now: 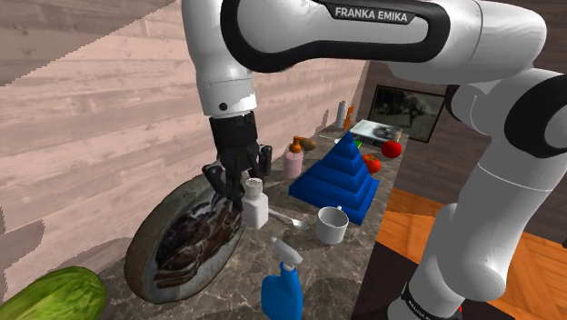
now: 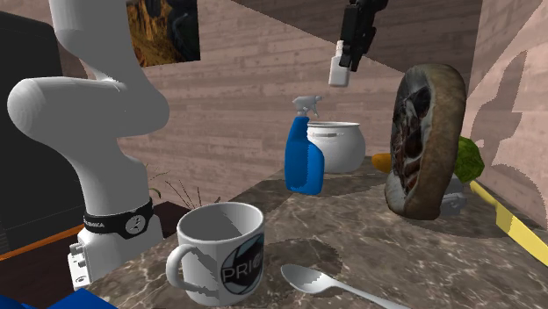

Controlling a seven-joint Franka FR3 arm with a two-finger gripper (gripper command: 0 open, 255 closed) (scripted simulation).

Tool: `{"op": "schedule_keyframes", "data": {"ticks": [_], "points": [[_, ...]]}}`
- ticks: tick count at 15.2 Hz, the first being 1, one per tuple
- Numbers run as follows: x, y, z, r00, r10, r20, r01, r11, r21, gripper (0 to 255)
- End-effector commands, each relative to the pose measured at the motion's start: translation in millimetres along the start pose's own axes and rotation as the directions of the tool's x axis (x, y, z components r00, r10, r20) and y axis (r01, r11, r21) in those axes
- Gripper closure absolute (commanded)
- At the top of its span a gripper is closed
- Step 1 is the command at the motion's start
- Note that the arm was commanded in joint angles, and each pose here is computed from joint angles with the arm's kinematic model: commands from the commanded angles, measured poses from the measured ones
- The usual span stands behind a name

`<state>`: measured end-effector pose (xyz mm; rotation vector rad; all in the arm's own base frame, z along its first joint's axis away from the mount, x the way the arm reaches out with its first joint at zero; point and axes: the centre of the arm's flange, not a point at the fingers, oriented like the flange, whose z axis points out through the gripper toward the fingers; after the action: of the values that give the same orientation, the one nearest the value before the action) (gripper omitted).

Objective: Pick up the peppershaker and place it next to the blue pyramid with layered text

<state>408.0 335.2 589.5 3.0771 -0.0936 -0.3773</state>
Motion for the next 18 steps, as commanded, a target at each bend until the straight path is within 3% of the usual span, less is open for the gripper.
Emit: {"op": "schedule_keyframes", "data": {"ticks": [1, 18], "points": [[-3.2, 0.6, -11.1, 1.000, 0.000, 0.000, 0.000, 1.000, 0.000, 255], [-24.8, 4.8, -98.2, 1.000, 0.000, 0.000, 0.000, 1.000, 0.000, 255]]}}
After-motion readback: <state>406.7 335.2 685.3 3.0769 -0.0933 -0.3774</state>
